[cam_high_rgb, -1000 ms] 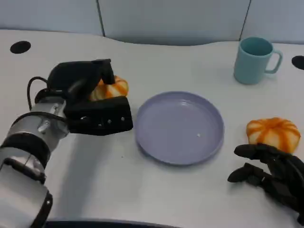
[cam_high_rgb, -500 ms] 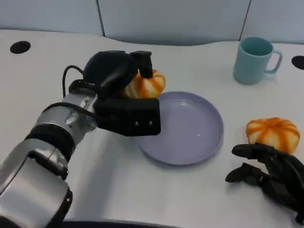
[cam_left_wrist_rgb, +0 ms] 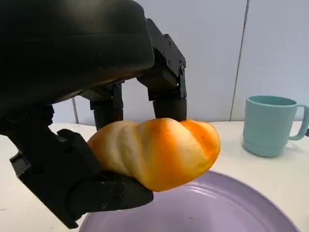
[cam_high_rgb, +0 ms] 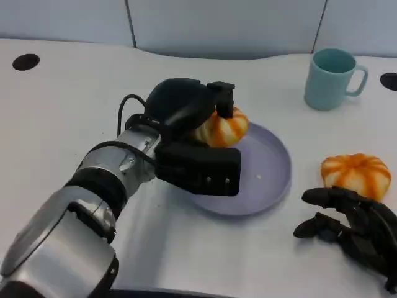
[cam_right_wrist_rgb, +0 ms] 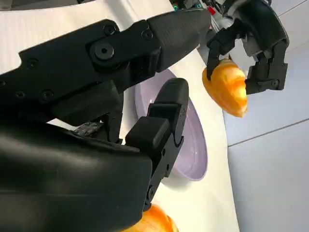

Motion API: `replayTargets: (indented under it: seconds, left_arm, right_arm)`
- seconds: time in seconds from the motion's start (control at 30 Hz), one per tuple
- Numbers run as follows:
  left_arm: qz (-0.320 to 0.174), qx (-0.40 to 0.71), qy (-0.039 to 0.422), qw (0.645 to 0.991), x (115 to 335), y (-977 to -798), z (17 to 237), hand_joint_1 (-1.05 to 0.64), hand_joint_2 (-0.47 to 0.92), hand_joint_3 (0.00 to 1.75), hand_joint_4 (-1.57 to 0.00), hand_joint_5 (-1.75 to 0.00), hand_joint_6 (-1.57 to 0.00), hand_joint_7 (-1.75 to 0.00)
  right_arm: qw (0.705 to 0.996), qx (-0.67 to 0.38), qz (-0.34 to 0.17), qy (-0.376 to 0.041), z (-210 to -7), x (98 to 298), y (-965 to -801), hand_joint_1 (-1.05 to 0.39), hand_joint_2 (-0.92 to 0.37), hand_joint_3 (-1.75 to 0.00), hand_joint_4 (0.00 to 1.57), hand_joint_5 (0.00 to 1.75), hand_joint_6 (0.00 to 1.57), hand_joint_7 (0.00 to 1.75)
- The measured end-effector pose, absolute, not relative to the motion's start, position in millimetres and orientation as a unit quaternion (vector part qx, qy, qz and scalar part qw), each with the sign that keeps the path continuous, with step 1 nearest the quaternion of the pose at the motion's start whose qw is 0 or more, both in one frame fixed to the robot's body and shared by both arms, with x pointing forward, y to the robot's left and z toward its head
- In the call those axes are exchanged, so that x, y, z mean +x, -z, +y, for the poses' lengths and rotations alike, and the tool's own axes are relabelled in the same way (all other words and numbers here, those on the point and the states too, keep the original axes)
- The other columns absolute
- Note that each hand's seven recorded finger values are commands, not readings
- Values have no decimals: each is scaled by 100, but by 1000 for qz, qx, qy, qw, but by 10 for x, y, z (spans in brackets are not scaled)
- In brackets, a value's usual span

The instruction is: Grasp the bread from the table and place it into the plate.

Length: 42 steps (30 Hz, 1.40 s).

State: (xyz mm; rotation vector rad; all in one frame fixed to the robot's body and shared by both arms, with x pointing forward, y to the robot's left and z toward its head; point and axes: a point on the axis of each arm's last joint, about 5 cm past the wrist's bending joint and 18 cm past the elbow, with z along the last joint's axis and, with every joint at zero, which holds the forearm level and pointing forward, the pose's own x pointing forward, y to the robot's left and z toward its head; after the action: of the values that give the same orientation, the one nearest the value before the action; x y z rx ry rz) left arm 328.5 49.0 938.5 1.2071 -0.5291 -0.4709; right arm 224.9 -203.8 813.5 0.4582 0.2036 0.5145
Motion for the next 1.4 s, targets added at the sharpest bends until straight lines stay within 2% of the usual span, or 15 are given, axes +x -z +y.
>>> replayTargets:
  seconds: [0.3,0.53,0.83,1.27,1.3,1.37,1.4]
  left_arm:
    - [-235,560,239,758,3219,-9321,345,-27,44,111,-96,-175,-72,-175]
    - [-240,563,263,746,3132,-9269,163,-29,48,107,-95,-175,-72,-175]
    - [-241,570,267,739,3121,-9258,144,-28,45,103,-98,-175,-74,-175]
    - [-235,571,272,739,3121,-9257,143,-29,48,98,-95,-175,-71,-175]
    - [-234,571,272,739,3121,-9258,143,-31,58,77,-82,-150,-67,-125]
    - [-230,572,277,737,3121,-9258,144,-32,81,32,-70,-123,-80,-45]
    - [-226,574,280,736,3122,-9257,146,-32,85,24,-68,-119,-83,-31]
  right_arm:
    - [936,226,96,-253,-2024,2257,-8131,-40,-92,-5,66,106,82,52]
    - [935,227,93,-255,-2001,2271,-8126,-40,-92,-3,69,106,85,50]
    - [935,230,91,-255,-1990,2272,-8120,-40,-92,-3,70,103,86,46]
    - [935,231,92,-253,-1986,2268,-8124,-41,-92,-3,69,105,88,44]
    - [935,230,92,-252,-1986,2268,-8126,-41,-92,-3,68,105,87,44]
    - [936,230,91,-252,-1986,2267,-8128,-41,-92,-3,69,105,87,44]
    - [935,230,91,-252,-1985,2266,-8129,-40,-92,-3,69,105,87,44]
